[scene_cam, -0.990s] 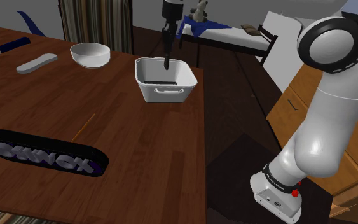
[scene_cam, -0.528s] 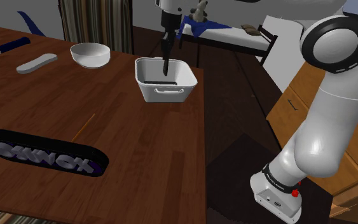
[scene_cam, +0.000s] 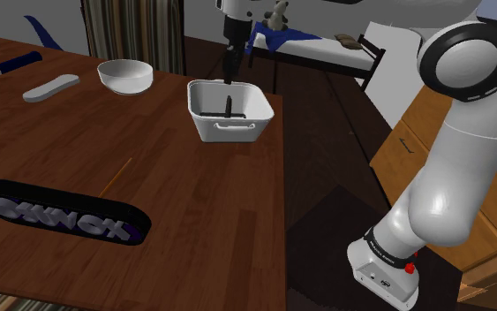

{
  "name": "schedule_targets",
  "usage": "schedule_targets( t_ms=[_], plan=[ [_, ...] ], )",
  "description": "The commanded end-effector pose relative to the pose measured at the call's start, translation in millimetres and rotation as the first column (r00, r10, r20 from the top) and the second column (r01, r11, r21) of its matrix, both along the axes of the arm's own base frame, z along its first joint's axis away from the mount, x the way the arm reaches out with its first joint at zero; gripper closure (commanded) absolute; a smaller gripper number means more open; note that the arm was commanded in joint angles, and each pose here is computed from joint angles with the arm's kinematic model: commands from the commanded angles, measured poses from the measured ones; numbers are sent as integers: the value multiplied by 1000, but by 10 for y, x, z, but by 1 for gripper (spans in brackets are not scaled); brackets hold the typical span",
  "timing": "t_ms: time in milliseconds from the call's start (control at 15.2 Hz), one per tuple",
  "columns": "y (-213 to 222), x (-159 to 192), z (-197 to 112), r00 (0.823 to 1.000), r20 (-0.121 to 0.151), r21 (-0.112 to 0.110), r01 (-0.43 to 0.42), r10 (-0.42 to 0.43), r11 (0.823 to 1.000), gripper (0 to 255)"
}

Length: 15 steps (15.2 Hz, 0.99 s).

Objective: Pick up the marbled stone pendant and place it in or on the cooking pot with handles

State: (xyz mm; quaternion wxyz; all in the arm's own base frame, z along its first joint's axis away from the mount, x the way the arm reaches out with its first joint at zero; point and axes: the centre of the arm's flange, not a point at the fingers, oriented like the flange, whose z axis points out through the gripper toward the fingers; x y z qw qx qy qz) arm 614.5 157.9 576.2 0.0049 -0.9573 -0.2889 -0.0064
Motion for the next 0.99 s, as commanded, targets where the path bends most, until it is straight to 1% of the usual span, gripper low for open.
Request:
schedule_targets(
  t_ms=[0,198,462,924],
  plan=[
    [0,0,0,1000,0,0,0,0,1000,0],
    [0,0,0,1000,0,0,0,0,1000,0],
    [-7,-5,500,1000,0,0,0,0,1000,0],
    [-7,-5,500,1000,0,0,0,0,1000,0]
  ],
)
